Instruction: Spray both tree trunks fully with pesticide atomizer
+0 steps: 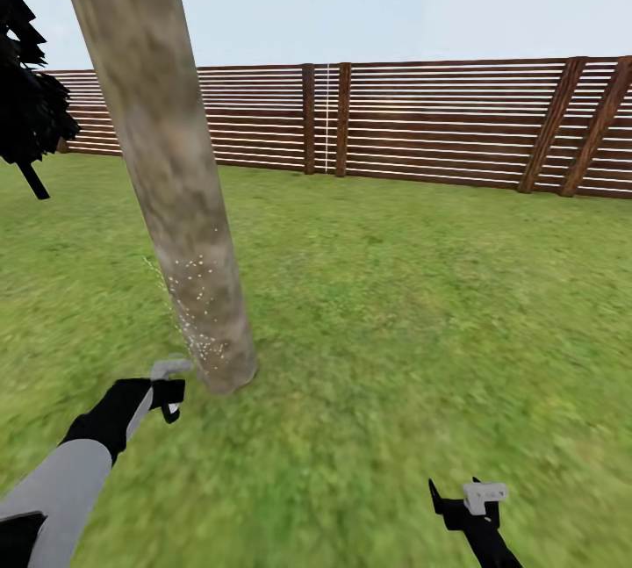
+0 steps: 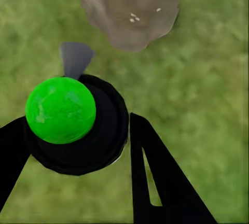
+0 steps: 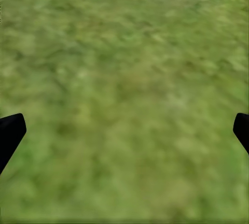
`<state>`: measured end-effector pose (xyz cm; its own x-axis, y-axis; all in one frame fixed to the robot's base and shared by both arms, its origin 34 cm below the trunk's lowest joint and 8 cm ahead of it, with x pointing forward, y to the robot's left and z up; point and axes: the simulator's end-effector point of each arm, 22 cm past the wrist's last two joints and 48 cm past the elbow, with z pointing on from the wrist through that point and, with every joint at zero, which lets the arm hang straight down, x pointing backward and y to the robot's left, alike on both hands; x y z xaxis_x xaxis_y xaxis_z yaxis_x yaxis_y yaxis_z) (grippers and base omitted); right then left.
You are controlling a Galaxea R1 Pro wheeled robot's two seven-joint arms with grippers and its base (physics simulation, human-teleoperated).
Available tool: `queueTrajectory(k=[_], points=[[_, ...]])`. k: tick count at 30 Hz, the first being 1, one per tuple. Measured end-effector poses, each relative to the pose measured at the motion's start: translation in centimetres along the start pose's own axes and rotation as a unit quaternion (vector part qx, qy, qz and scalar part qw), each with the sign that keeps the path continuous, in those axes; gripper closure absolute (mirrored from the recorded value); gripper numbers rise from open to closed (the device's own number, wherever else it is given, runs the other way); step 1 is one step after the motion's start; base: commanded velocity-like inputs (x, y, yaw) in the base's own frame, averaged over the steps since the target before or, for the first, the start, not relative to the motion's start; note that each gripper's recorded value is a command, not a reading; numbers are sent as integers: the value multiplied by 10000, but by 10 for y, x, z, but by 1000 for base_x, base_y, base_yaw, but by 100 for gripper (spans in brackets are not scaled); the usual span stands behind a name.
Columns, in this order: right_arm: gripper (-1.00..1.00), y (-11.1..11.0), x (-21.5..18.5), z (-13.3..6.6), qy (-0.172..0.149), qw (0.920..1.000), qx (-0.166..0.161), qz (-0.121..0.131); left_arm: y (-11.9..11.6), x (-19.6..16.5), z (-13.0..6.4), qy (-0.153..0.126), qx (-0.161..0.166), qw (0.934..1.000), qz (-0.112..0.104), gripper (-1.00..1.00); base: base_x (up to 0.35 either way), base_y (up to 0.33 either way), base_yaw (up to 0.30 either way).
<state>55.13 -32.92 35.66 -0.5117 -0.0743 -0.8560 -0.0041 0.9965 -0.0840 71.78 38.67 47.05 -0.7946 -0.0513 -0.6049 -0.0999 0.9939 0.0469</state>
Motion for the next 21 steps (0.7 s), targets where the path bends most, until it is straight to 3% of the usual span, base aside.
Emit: queueTrajectory(k=[1,4,7,12,21], points=[[-100,1,0,0,6,10000,-10,5,-22,24,9,20,151,9999,19,100,0,0,0],[-100,16,9,-3,103,9999,-92,75,-29,29,13,-187,200,9996,81,100,0,-69,0],[-100,17,10,-4,116,9999,-90,88,-41,39,14,-139,275,9995,75,100,0,-254,0],[-100,17,10,-4,122,9998,-87,90,-44,42,15,-127,297,9995,66,100,0,-269,34],[-100,17,10,-4,122,9998,-85,92,-54,42,15,-130,347,9993,56,100,0,-270,242]])
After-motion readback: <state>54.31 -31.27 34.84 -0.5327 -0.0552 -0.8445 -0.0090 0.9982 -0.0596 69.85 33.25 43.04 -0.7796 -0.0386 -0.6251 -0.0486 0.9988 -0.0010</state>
